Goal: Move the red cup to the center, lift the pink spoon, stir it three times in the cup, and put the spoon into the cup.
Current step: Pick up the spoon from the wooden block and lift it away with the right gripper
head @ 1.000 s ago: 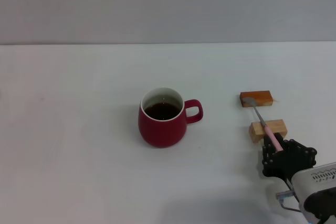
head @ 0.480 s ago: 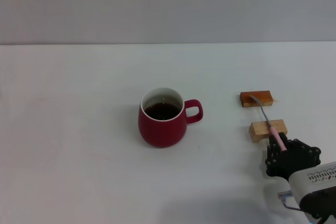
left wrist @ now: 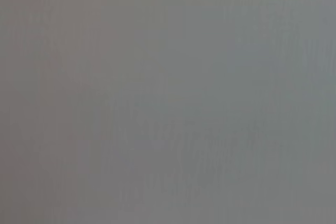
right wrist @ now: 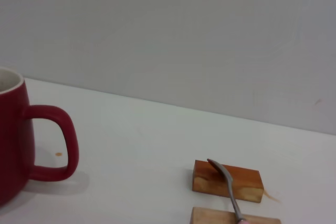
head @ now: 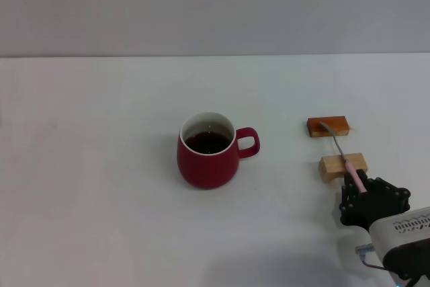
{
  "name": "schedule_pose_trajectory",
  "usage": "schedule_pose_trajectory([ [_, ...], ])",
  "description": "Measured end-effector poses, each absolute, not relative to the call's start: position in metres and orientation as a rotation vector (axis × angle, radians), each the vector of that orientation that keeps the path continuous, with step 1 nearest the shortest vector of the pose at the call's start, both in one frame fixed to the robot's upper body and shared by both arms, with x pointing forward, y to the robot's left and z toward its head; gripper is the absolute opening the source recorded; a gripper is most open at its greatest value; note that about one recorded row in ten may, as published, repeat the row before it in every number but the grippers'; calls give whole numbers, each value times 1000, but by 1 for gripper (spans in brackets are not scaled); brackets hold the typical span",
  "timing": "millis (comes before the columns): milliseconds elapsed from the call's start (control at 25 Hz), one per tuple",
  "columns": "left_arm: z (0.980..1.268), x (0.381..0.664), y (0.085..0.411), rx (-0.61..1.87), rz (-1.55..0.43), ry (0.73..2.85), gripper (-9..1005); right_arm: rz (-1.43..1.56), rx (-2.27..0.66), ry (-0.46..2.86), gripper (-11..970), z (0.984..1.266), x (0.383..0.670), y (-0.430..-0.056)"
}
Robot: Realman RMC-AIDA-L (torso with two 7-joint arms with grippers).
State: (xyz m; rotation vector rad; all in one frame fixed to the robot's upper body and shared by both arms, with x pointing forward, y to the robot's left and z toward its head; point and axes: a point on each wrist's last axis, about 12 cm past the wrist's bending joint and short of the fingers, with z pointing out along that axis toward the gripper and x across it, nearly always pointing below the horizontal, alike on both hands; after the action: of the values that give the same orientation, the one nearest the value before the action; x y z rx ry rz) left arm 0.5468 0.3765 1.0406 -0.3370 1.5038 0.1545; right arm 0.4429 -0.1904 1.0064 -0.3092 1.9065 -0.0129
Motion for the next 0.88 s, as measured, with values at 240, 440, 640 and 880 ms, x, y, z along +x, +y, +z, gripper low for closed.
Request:
schedule_pose_trajectory([
  [240,1041,548,376,-338,154,1505,575,-60,-325,1893,144,1009,446,-189],
  [440,1041,548,376,-340,154,1506,576,-94,-325,1883,143,1013,450,-191],
  [640,1040,547,377,-342,157,1509,575,-95,-325,1879,141,1014,452,-191],
  [880,1039,546,378,-343,159,1514,575,-108,-333,1872,139,1015,455,-190],
])
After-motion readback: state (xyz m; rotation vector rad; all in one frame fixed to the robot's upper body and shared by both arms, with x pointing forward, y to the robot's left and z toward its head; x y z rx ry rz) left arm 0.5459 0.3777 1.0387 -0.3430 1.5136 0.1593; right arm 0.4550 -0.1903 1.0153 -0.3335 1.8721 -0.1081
